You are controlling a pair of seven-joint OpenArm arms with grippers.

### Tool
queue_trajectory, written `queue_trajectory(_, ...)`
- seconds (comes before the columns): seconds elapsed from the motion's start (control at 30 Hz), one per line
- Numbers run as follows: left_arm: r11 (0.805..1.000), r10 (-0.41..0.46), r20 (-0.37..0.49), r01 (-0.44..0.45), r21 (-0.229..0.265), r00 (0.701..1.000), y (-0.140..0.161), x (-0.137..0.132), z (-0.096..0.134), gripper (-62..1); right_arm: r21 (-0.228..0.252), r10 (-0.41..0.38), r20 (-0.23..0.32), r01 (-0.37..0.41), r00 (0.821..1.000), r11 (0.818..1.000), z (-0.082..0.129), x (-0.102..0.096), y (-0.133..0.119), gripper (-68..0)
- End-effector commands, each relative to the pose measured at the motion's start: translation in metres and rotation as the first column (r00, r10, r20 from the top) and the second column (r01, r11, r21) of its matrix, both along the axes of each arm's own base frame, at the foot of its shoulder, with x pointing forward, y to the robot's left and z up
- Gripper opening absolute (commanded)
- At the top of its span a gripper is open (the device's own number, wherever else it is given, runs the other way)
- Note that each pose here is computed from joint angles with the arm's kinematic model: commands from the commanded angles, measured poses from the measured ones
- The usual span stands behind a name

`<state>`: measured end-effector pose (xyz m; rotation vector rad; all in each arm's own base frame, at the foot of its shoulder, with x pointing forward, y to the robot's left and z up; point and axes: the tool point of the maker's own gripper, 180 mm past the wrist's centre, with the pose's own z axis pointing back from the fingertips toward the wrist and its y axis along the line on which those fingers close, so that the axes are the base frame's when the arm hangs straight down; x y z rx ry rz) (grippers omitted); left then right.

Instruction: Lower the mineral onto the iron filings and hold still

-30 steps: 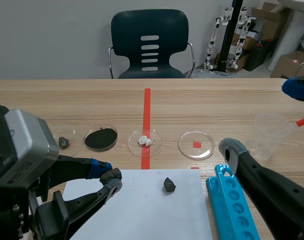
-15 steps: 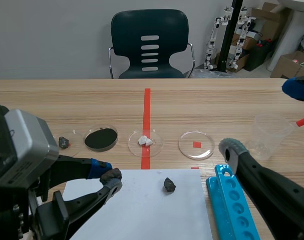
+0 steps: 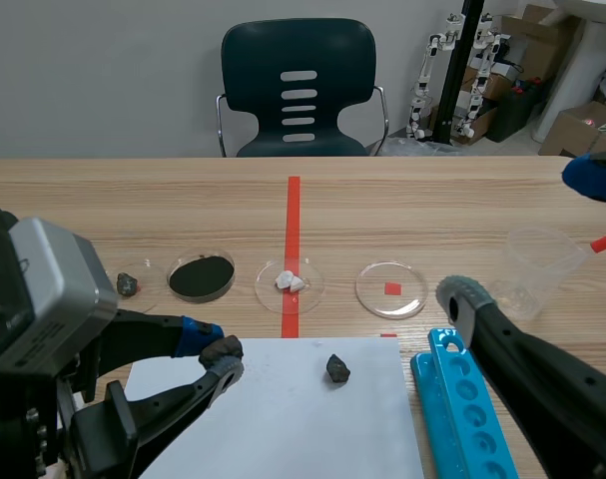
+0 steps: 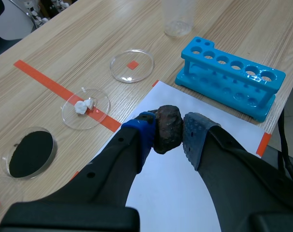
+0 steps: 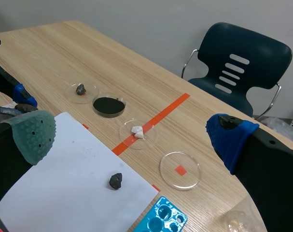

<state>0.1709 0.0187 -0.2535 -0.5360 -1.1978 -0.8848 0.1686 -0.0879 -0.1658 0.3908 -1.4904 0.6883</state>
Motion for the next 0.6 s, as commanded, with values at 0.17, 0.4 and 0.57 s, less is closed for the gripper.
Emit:
queue_trajectory(0.17, 1.000, 0.000, 0.010, 0.000, -0.031, 1.000, -0.004, 0.000, 0.007, -50.7, 0.017, 0.004, 0.021, -0.004, 1.000, 1.000, 0.008, 0.001, 0.001, 0.4)
queue_trajectory(0.4, 0.997, 0.070, -0.035, -0.069, 0.043, 0.997, 0.007, 0.007, -0.008, -50.7, 0.017, 0.004, 0.021, -0.004, 1.000, 1.000, 0.008, 0.001, 0.001, 0.4)
queue_trajectory(0.57, 0.982, 0.149, -0.096, -0.136, 0.128, 0.984, 0.015, 0.019, -0.024, -50.7, 0.016, 0.004, 0.020, -0.004, 1.000, 1.000, 0.007, 0.001, 0.001, 0.4)
